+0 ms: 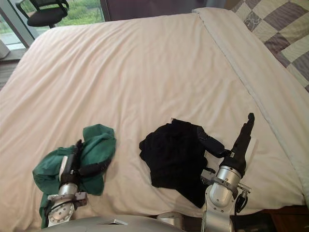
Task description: Tidy up the quilt and then pick up the clothes from the bed and put them into the laundry hamper
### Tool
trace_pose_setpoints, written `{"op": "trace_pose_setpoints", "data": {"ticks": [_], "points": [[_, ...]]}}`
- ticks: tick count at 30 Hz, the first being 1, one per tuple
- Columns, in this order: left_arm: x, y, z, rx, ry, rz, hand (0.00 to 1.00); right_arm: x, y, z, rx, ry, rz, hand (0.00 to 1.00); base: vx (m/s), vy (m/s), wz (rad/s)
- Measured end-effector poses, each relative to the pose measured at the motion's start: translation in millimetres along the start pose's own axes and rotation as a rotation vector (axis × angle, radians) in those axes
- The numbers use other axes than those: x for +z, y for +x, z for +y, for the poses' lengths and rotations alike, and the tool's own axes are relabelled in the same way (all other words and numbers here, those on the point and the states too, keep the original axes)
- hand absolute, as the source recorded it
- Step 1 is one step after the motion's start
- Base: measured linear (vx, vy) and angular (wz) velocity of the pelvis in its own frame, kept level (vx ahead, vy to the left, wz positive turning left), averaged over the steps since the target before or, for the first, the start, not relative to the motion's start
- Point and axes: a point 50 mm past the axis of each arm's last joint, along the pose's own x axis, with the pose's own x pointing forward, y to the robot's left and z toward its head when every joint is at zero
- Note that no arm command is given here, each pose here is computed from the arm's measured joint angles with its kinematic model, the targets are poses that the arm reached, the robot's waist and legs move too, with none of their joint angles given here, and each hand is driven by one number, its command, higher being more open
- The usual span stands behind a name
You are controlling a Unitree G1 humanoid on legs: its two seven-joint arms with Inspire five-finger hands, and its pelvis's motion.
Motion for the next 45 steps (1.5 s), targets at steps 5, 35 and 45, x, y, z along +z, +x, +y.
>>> {"op": "trace_pose_setpoints", "data": {"ticks": [5, 35, 45], "points": [[-10.7, 10.8, 6.6, 0.023, 0.125, 0.023, 0.00, -0.9, -5.7, 9.1, 0.048, 0.012, 0.012, 1.00, -0.06, 0.028, -0.02], [17.7, 69.2, 4.2, -0.031, 0.166, -0.105, 0.00, -76.9, 35.4, 99.3, 0.627, -0.396, 0.123, 0.00, -0.10, 0.008, 0.08], [37.6, 53.3, -32.4, -0.127, -0.469, -0.156, 0.00, -100.9, 15.7, 31.8, 0.499, -0.236, 0.285, 0.00, 0.03, -0.004, 1.17]]}}
